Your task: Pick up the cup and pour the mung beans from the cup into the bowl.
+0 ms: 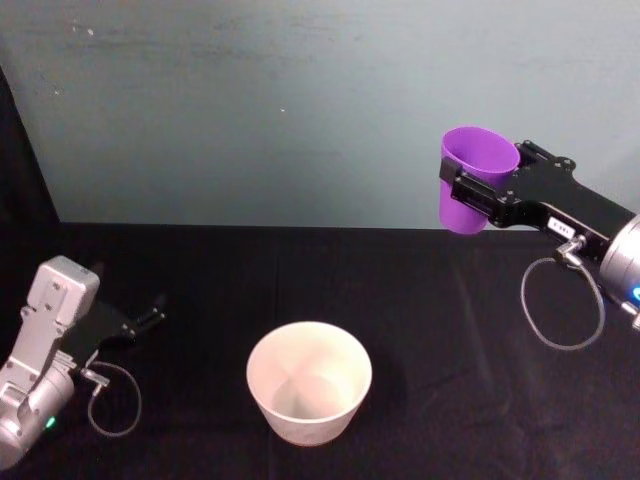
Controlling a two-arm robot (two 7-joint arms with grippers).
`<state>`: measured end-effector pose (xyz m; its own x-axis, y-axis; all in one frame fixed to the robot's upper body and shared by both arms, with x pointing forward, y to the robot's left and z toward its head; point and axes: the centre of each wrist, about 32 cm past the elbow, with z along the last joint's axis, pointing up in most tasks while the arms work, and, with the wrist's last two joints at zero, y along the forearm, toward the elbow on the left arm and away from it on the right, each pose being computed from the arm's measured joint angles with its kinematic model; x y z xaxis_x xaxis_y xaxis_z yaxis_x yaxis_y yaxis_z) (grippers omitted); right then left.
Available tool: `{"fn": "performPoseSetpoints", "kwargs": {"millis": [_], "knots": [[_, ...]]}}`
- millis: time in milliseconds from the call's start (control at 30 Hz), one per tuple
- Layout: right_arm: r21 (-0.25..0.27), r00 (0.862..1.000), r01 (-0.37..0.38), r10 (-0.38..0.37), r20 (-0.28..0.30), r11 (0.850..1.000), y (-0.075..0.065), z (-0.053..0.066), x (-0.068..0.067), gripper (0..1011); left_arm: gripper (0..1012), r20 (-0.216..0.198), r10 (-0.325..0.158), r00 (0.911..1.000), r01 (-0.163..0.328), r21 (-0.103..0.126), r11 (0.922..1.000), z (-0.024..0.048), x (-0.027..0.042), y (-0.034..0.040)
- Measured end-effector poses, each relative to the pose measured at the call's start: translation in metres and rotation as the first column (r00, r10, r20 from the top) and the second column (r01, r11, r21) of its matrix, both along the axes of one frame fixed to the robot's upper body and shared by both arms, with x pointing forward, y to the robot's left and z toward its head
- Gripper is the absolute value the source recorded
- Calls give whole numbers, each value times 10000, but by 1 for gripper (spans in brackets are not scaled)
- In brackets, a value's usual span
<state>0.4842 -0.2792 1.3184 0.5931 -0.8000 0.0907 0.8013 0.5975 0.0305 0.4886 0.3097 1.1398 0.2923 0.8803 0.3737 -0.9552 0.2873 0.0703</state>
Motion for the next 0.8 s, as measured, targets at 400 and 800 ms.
{"fn": "performPoseSetpoints", "kwargs": {"millis": [400, 800], "knots": [[1, 10000, -13, 13, -18, 10000, 1, -9, 4, 724, 1003, 0, 0, 10000, 0, 0, 10000, 0, 0, 0], [3, 10000, -30, 30, -20, 10000, 3, -14, 6, 724, 1003, 0, 0, 10000, 0, 1, 10000, 0, 0, 0]]}}
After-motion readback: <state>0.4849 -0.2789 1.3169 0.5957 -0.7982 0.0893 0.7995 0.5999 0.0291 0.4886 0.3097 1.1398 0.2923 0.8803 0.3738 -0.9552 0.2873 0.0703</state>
